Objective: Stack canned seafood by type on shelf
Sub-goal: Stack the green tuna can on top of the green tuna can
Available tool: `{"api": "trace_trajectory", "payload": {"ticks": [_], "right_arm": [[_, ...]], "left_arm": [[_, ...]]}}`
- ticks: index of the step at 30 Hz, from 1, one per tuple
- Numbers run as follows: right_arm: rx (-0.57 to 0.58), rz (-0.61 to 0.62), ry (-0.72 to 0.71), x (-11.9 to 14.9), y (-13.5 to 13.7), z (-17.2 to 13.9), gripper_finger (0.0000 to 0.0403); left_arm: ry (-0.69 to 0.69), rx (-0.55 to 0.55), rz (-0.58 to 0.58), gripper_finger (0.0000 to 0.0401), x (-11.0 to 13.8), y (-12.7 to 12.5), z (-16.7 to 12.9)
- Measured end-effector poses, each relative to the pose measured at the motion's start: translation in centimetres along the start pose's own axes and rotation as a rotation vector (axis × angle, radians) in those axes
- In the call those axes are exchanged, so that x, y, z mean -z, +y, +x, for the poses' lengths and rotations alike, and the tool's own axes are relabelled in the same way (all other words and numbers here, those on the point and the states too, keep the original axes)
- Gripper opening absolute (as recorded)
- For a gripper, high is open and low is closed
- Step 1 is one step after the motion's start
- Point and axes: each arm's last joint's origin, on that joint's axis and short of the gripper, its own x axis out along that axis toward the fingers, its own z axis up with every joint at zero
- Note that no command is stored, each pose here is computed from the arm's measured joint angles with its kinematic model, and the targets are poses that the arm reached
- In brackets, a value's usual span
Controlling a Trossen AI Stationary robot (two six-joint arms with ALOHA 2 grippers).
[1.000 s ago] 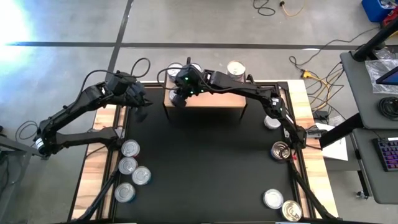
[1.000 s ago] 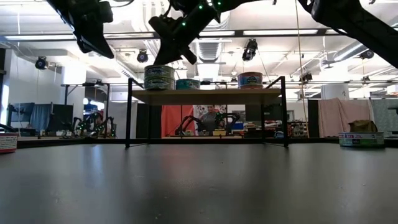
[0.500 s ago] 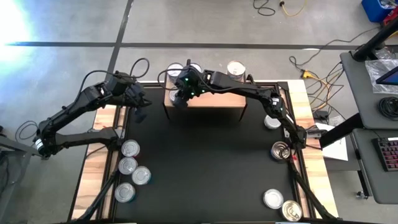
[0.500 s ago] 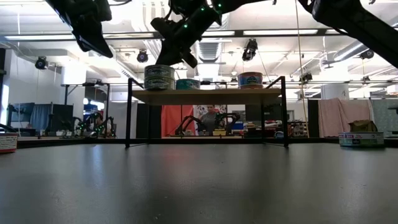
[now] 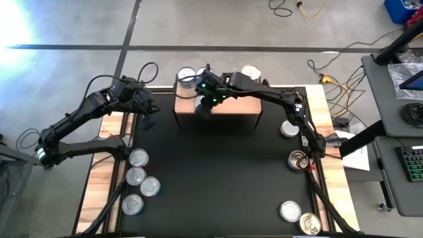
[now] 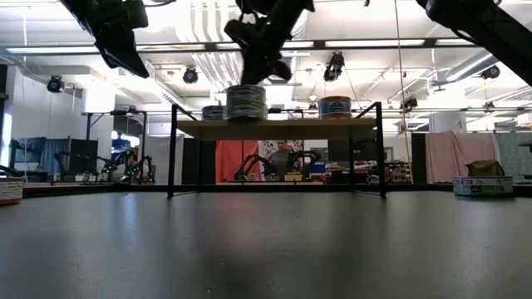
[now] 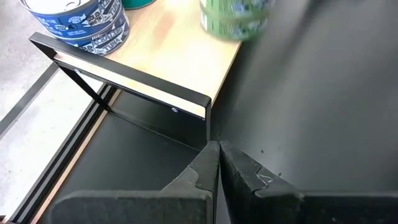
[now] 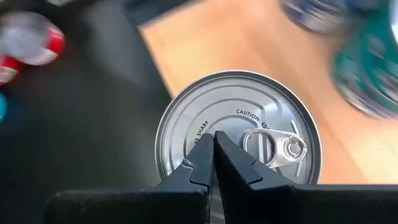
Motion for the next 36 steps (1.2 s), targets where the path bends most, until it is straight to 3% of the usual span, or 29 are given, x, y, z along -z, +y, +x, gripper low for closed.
{"api": "trace_trajectory", "payload": {"ticks": [10, 17, 33, 36], "right_arm": [[0.168, 0.075, 0.121, 0.9, -3.9, -0.9, 0.0009], [0.337, -0.014, 0.123, 0.8, -6.4, -1.3, 0.0009], [0.380, -0.013, 0.057, -0.2, -10.9, -1.4, 0.0009], [0.391, 0.017, 0.054, -0.2, -11.9, -1.5, 0.0009]], "left_arm": [[0.002, 0.001, -0.035, 0.0000, 0.1, -0.1, -0.2], [0.003, 0.001, -0.062, 0.0000, 0.4, -0.2, -0.6], [-0.028, 0.000, -0.131, 0.0000, 0.7, -0.4, -1.5], [-0.040, 0.047, -0.165, 0.0000, 0.7, -0.5, -1.6]]}}
